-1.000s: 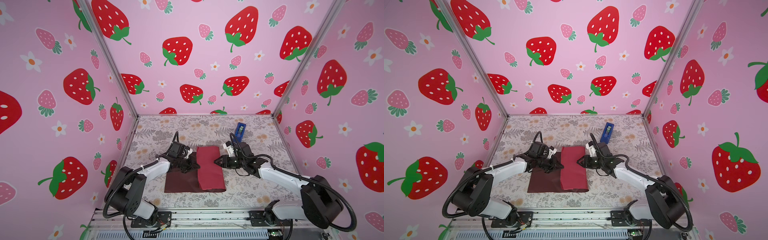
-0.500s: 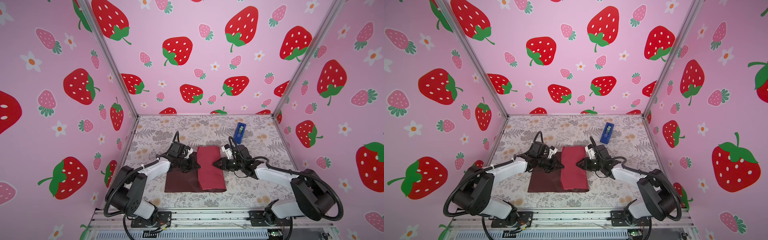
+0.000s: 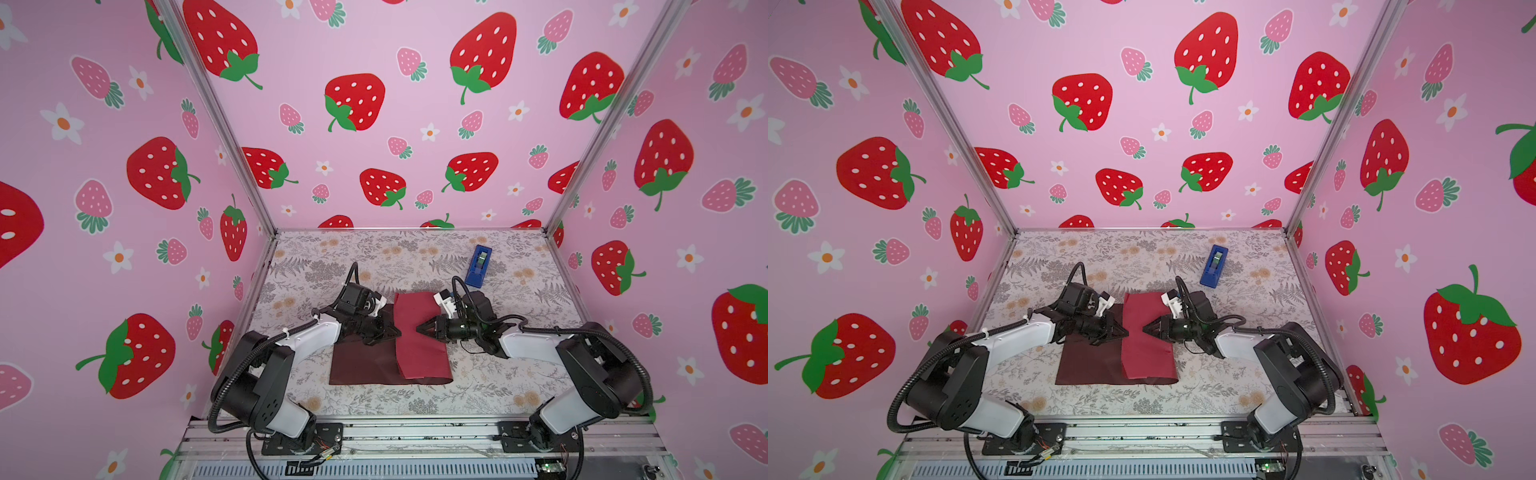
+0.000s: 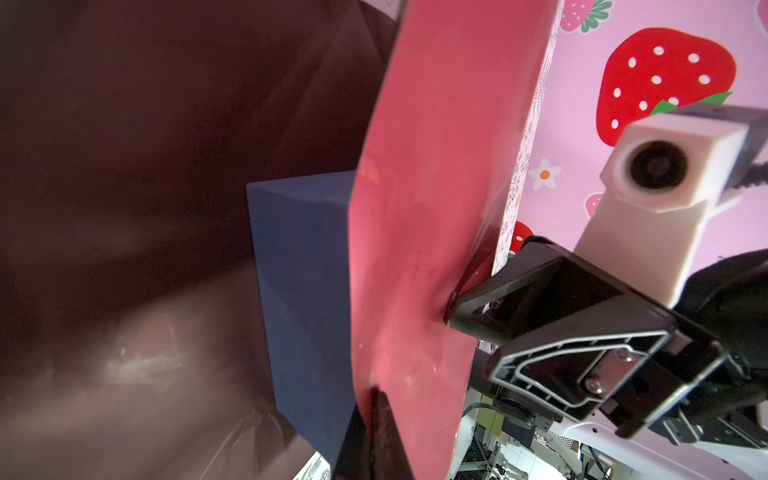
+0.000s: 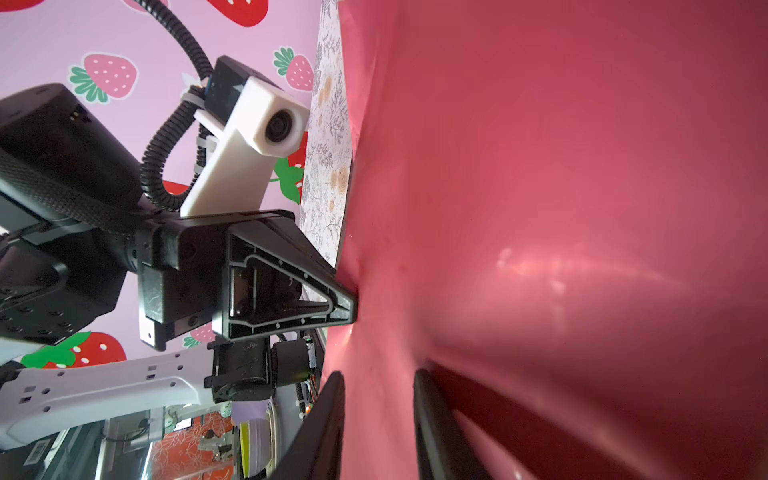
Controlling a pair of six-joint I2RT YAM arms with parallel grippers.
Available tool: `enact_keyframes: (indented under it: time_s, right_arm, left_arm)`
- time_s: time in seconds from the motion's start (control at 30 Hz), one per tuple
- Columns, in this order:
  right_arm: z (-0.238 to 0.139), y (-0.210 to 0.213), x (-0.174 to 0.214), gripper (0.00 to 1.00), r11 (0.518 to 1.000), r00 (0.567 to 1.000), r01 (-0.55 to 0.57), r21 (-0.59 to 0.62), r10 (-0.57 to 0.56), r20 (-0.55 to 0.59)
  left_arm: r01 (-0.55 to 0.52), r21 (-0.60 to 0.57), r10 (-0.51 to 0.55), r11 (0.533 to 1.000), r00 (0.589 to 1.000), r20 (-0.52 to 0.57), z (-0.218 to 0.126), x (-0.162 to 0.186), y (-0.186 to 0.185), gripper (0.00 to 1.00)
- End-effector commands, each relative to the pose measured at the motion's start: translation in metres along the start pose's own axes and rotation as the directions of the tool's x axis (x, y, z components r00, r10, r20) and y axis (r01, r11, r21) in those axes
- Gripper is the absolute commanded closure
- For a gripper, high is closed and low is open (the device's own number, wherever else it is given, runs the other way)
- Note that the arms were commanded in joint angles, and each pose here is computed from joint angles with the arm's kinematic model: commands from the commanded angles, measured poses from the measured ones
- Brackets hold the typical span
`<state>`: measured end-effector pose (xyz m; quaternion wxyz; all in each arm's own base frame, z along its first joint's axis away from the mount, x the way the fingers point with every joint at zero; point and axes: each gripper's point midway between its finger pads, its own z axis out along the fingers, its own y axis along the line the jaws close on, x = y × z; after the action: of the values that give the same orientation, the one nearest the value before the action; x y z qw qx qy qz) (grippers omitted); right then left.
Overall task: Wrap the gift box in paper
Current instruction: 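Press the folded flap flat along the box top with both grippers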
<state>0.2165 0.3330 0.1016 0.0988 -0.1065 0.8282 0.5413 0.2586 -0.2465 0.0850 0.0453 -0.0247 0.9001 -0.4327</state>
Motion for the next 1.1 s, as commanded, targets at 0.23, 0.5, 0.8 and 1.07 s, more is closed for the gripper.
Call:
enact_keyframes:
  time_s: [0.23,0.5,0.8,1.07]
  right_arm:
    - [0.009,-0.039,0.023,0.71,0.985,0.995,-0.066,0.158,0.078,-0.069]
    - [0.009,-0.046,0.026,0.71,0.981,0.993,-0.075,0.178,0.089,-0.071]
    - [0.009,-0.044,0.024,0.71,0.981,0.994,-0.068,0.179,0.082,-0.072]
    - [0.009,-0.045,0.024,0.71,0.98,0.994,-0.068,0.185,0.083,-0.072]
  left_arm:
    - [0.034,-0.201,-0.037,0.979,0.999,-0.012,-0.01,0.009,0.032,0.79]
    - [0.029,-0.333,0.003,0.942,0.995,0.097,-0.069,-0.012,0.035,0.62]
    - [0.214,-0.472,-0.145,0.855,0.973,0.179,-0.124,-0.023,0.109,0.5]
    - [0.284,-0.559,-0.245,0.779,0.958,0.146,-0.132,-0.027,0.149,0.4]
